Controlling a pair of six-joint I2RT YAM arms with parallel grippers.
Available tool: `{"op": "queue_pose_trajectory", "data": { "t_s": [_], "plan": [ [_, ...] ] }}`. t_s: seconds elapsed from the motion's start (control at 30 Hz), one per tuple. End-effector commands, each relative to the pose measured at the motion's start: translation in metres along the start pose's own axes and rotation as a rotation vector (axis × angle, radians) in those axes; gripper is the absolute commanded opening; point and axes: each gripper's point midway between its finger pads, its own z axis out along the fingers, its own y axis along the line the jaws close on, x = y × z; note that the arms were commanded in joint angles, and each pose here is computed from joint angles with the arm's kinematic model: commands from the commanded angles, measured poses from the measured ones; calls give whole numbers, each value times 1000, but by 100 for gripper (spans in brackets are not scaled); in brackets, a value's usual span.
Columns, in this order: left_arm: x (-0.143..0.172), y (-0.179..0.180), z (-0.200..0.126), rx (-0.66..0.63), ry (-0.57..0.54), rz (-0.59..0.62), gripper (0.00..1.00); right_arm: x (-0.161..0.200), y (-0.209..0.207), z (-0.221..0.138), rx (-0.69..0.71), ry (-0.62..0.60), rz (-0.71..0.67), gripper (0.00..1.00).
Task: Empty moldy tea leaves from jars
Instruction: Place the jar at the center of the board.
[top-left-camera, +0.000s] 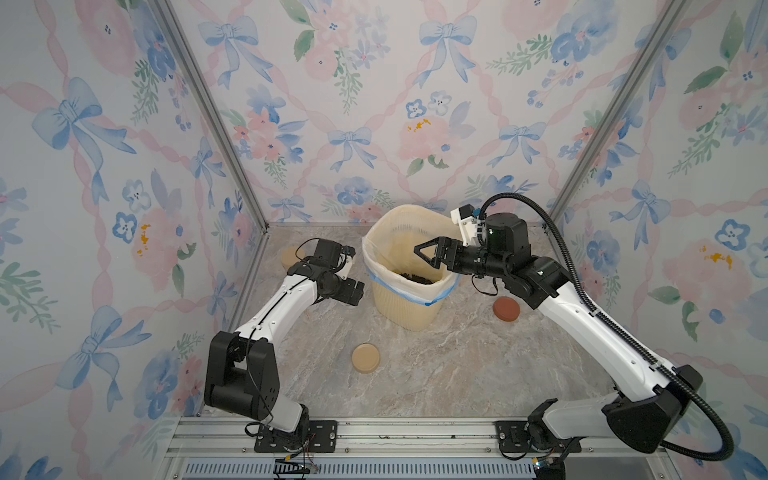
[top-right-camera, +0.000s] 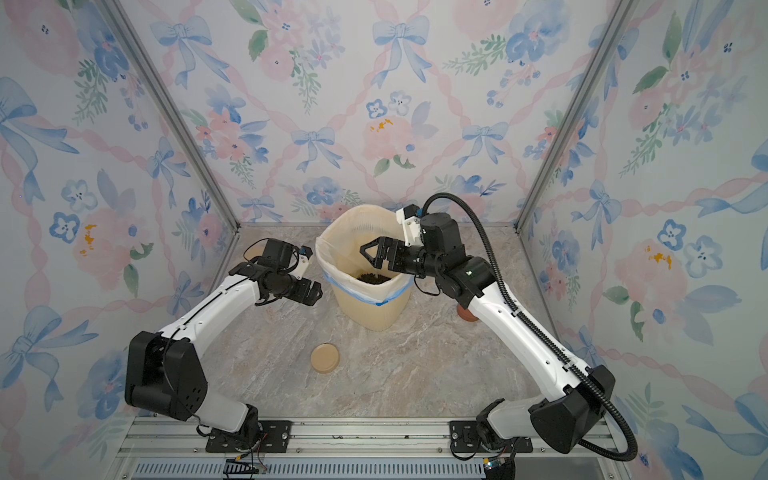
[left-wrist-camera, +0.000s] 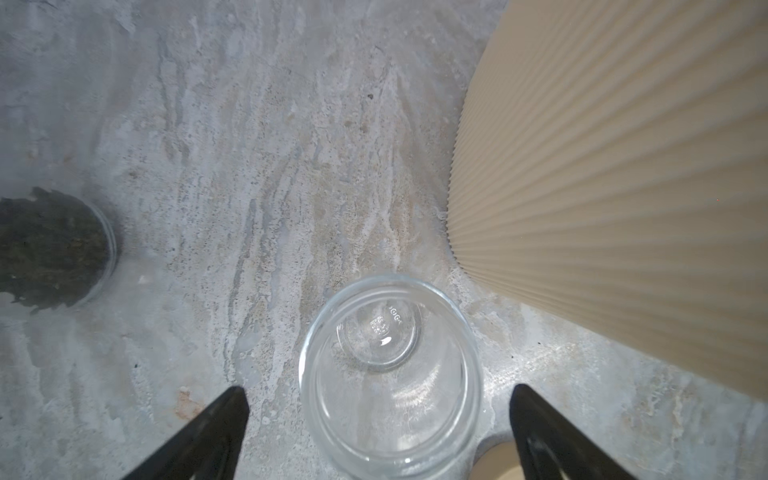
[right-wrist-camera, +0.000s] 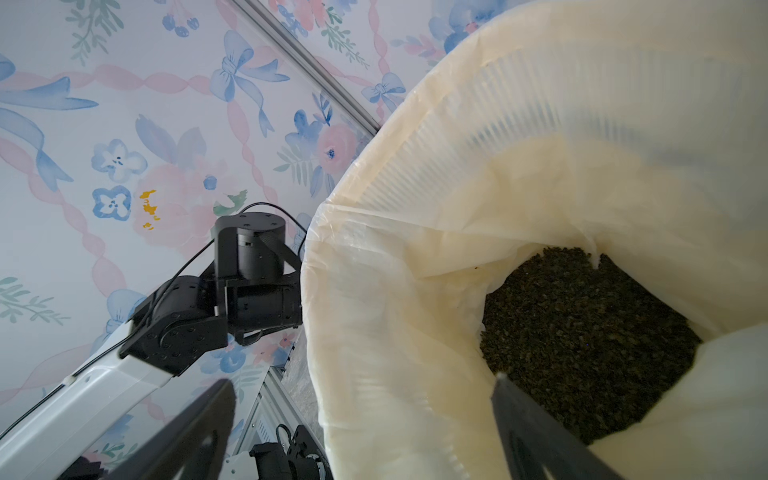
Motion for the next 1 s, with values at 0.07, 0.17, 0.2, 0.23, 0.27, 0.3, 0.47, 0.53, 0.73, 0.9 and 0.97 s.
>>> {"op": "queue_pose_trajectory", "data": {
  "t_s": [0.07, 0.17, 0.2, 0.23, 0.27, 0.3, 0.47, 0.53, 0.73, 0.9, 0.97],
  "plan": [
    [-4, -3, -24, 22, -65, -35, 98, -15, 6, -23, -3, -49, -25, 97],
    [-7, 3, -35, -9, -98, -65, 98, -17, 9, -26, -10, -53, -35, 98],
    [-10, 8, -39, -27, -113, -82, 98, -18, 11, -27, -17, -53, -37, 97],
    [-12, 11, -43, -46, -130, -96, 98, -19, 12, -28, -20, -55, -69, 97],
    [-13, 14, -48, -62, -149, -105, 98, -20, 13, -29, -26, -55, -80, 97],
    [-15, 13, -52, -64, -167, -106, 98, -20, 14, -30, -28, -53, -87, 97],
    [-20, 22, -73, -123, -302, -166, 98, -20, 20, -36, -33, -36, -126, 97],
    [-19, 32, -82, -180, -354, -201, 98, -18, 22, -37, -39, -24, -141, 97],
    [-21, 54, -95, -242, -470, -322, 98, -13, 30, -48, -49, -6, -193, 97],
    [-29, 71, -100, -289, -560, -399, 98, -7, 32, -57, -54, -14, -219, 97],
    [-30, 82, -99, -324, -577, -437, 98, -6, 32, -59, -53, -18, -221, 98]
  ]
}}
